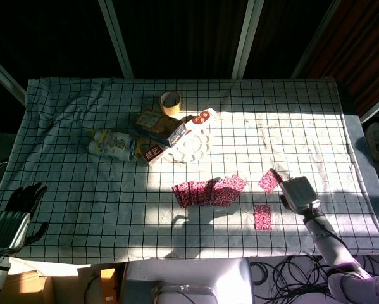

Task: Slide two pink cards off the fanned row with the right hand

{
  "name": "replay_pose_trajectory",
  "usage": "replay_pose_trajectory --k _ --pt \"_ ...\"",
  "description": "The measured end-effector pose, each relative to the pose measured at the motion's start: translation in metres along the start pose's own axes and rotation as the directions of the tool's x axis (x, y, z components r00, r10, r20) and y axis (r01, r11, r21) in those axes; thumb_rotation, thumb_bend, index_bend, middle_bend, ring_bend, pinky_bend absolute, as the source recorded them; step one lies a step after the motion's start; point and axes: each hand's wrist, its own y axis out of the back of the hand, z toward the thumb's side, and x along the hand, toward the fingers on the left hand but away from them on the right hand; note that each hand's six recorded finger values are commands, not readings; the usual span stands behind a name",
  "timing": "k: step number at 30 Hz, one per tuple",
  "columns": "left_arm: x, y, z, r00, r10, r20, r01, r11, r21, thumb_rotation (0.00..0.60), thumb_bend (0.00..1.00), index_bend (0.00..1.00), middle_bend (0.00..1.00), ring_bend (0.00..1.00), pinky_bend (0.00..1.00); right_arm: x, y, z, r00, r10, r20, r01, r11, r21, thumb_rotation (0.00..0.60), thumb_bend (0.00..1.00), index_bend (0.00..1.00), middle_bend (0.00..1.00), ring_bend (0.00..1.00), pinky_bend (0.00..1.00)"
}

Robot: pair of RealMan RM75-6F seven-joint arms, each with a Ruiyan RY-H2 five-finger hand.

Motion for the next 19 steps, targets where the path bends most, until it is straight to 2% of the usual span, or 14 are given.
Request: replay_pose_trajectory --k 3,6,10,14,19 --pt "-0.002 0.001 -0.001 1.000 0.005 0.002 -0.005 1.000 -0.001 0.600 0.37 0.00 0.02 0.02 0.01 0.032 0.011 -0.013 0.994 -0.105 0.012 0.105 0.993 -0.049 0.600 0.43 0.00 0.02 0.00 0.19" --pt "-0.003 0.002 0.000 1.000 0.008 0.004 -0.008 1.000 0.001 0.600 0.37 0.00 0.02 0.02 0.01 0.069 0.015 -0.032 0.977 -0.200 0.073 0.206 0.974 -0.094 0.600 0.40 0.00 0.00 0.00 0.08" --pt "-0.004 0.001 0.003 1.000 0.010 0.015 -0.010 1.000 0.013 0.600 0.37 0.00 0.02 0.02 0.01 0.129 0.007 -0.058 0.936 -0.304 0.180 0.332 0.930 -0.156 0.600 0.34 0.00 0.00 0.00 0.06" --pt "-0.005 -0.001 0.006 1.000 0.012 0.022 -0.012 1.000 0.018 0.600 0.37 0.00 0.02 0.02 0.01 0.158 0.001 -0.062 0.920 -0.353 0.167 0.382 0.905 -0.188 0.600 0.33 0.00 0.00 0.00 0.00" --pt "-0.006 0.000 0.005 1.000 0.016 0.016 -0.016 1.000 0.016 0.600 0.37 0.00 0.02 0.02 0.01 0.158 -0.007 -0.059 0.930 -0.331 0.158 0.357 0.917 -0.180 0.600 0.33 0.00 0.00 0.00 0.00"
